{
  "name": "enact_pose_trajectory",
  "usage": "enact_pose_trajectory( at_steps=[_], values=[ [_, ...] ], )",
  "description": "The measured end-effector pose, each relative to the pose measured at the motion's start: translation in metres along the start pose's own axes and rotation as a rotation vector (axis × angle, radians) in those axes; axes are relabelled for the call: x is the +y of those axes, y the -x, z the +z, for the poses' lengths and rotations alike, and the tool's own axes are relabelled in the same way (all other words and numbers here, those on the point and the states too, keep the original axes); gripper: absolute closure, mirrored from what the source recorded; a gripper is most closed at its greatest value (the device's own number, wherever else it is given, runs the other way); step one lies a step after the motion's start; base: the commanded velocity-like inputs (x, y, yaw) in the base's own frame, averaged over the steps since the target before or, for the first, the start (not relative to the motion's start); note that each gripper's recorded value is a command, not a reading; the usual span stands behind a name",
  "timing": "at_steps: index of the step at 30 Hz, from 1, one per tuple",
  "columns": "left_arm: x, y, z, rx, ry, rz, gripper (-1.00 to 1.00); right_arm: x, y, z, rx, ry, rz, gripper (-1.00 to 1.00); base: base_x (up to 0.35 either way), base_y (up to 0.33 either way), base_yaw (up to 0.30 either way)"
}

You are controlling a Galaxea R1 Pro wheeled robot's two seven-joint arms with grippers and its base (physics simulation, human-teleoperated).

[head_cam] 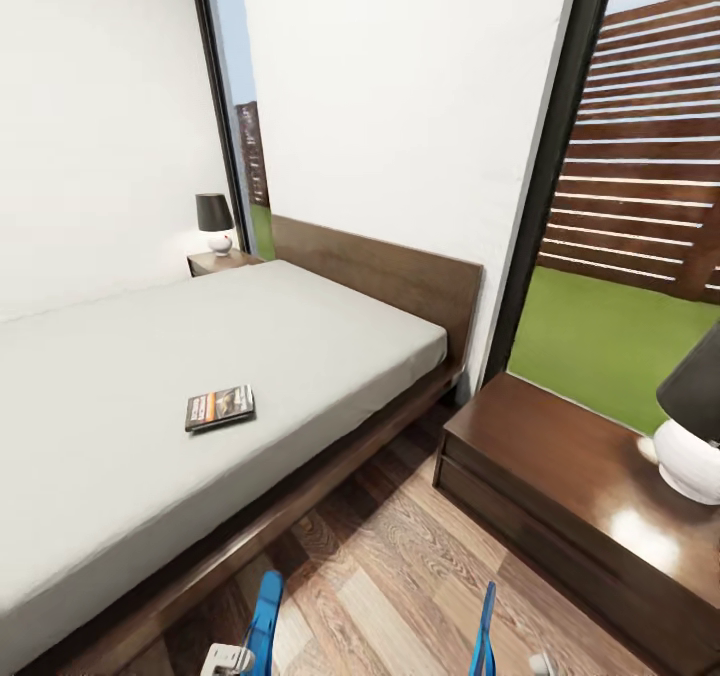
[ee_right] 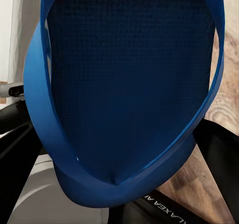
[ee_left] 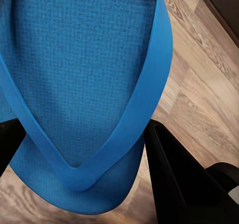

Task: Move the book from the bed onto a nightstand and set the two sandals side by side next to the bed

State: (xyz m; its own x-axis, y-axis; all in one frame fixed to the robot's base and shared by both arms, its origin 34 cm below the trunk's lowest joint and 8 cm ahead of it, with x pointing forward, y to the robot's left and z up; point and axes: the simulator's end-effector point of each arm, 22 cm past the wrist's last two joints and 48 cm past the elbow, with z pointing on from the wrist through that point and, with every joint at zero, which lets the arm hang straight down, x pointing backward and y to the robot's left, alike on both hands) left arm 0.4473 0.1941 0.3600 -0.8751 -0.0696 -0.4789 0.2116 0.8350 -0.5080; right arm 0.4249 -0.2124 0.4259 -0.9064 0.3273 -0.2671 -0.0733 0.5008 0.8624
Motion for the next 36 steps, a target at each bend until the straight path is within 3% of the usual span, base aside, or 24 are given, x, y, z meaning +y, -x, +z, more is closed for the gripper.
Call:
enact_pose_trajectory(
  at_steps=[36],
  values=[
    [0.0,0.0,-0.0001,0.0,0.0,0.0,1.0,0.0,0.0,0.0001,0.0,0.0,0.0,1.0,0.0,0.0,0.281]
  ],
)
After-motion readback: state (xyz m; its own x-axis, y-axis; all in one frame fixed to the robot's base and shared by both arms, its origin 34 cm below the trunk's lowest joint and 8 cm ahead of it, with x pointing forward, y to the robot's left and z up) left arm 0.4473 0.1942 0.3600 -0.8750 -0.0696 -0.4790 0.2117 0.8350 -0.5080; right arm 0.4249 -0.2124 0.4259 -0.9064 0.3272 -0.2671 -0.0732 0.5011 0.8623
